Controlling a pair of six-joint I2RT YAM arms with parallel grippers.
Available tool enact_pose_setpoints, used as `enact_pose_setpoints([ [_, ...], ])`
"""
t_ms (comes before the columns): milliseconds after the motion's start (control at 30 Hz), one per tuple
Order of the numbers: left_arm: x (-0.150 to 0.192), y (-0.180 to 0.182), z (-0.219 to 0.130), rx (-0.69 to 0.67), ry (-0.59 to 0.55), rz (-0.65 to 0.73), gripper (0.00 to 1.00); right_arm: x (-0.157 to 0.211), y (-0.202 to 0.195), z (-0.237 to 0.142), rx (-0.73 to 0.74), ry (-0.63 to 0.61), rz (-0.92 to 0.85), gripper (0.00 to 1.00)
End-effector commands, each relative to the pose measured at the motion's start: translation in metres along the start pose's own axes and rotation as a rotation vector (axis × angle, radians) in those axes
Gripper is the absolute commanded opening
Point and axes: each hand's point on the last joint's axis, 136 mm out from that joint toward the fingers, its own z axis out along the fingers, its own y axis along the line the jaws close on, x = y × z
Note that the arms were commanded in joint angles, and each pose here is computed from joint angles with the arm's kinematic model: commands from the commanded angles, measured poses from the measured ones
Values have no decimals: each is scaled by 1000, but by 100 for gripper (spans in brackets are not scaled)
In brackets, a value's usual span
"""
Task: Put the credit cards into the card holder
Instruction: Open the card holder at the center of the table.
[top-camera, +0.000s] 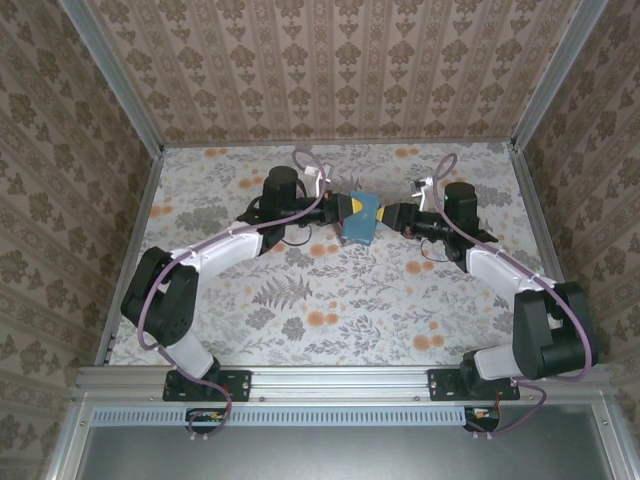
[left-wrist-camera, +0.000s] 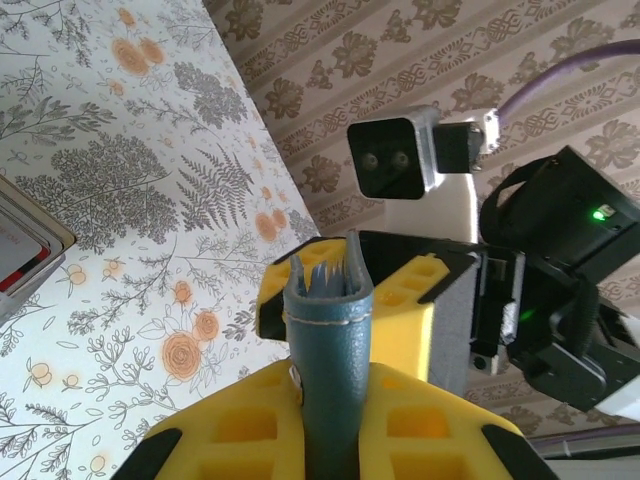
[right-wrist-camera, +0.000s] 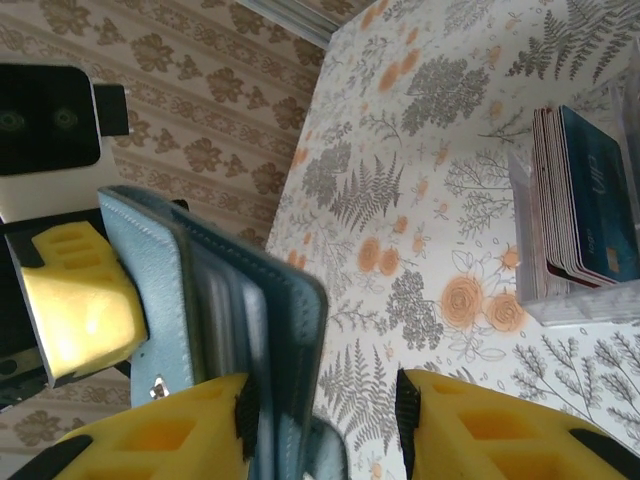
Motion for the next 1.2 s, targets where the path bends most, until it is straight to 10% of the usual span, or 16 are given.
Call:
enact_pose_setpoints([
  [0, -13, -29, 2, 124, -2, 29, 9, -5, 15, 3, -97, 12, -14, 42],
  [733, -12, 2, 7, 94, -26, -42, 16, -16, 70, 3, -291, 20, -14, 17],
  [1167, 14, 68, -21, -202, -18, -129, 62, 25, 57, 24, -67, 165, -62, 0],
])
